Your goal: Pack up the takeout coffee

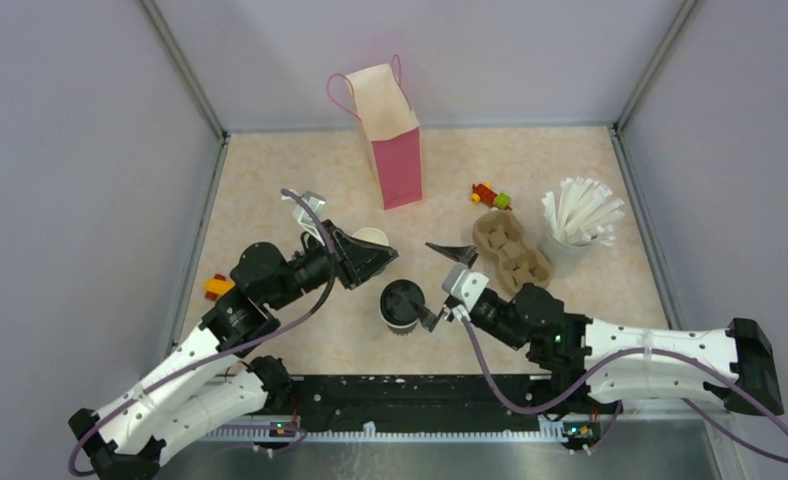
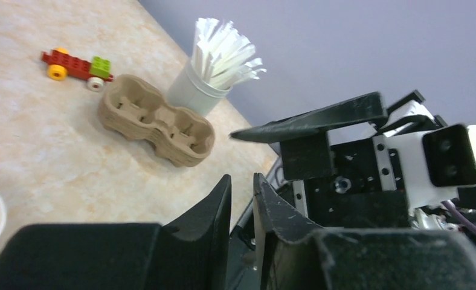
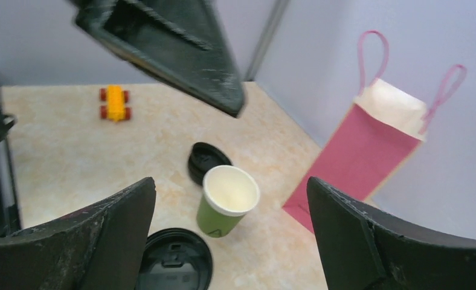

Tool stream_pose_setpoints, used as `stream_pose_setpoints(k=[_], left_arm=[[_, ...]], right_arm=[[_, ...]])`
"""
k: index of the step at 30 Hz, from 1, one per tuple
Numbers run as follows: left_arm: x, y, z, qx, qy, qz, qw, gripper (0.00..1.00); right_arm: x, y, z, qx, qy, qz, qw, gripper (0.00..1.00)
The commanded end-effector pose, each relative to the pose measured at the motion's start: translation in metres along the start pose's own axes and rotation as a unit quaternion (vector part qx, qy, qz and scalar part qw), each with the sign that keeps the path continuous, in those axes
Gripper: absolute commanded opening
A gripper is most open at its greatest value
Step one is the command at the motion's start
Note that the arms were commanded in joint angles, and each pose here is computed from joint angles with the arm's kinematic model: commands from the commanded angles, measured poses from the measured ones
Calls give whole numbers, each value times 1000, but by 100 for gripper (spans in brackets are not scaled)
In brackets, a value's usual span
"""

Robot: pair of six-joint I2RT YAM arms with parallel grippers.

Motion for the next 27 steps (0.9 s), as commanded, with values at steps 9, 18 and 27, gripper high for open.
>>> stream_pose_setpoints(k=[9, 18, 27], left_arm=[[12, 83, -4, -235, 97, 146, 956, 49], [46, 121, 6, -250, 210, 162, 931, 51], [58, 132, 2, -250, 237, 167, 924, 47]], right_arm=[[12, -37, -30, 216, 139, 281, 925, 78], [4, -46, -61, 241, 116, 402, 876, 71], [6, -57, -83, 263, 111, 406, 868, 70]])
Point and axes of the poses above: each gripper's point midway between its finger pads, its own z axis out along the fingers, its own y axis along the line the jaws close on, x = y × z, the point moved 5 cm from there along -z, back along the fingers, and after that the axes turned 12 degrees about -z, right-handed, at the moved point
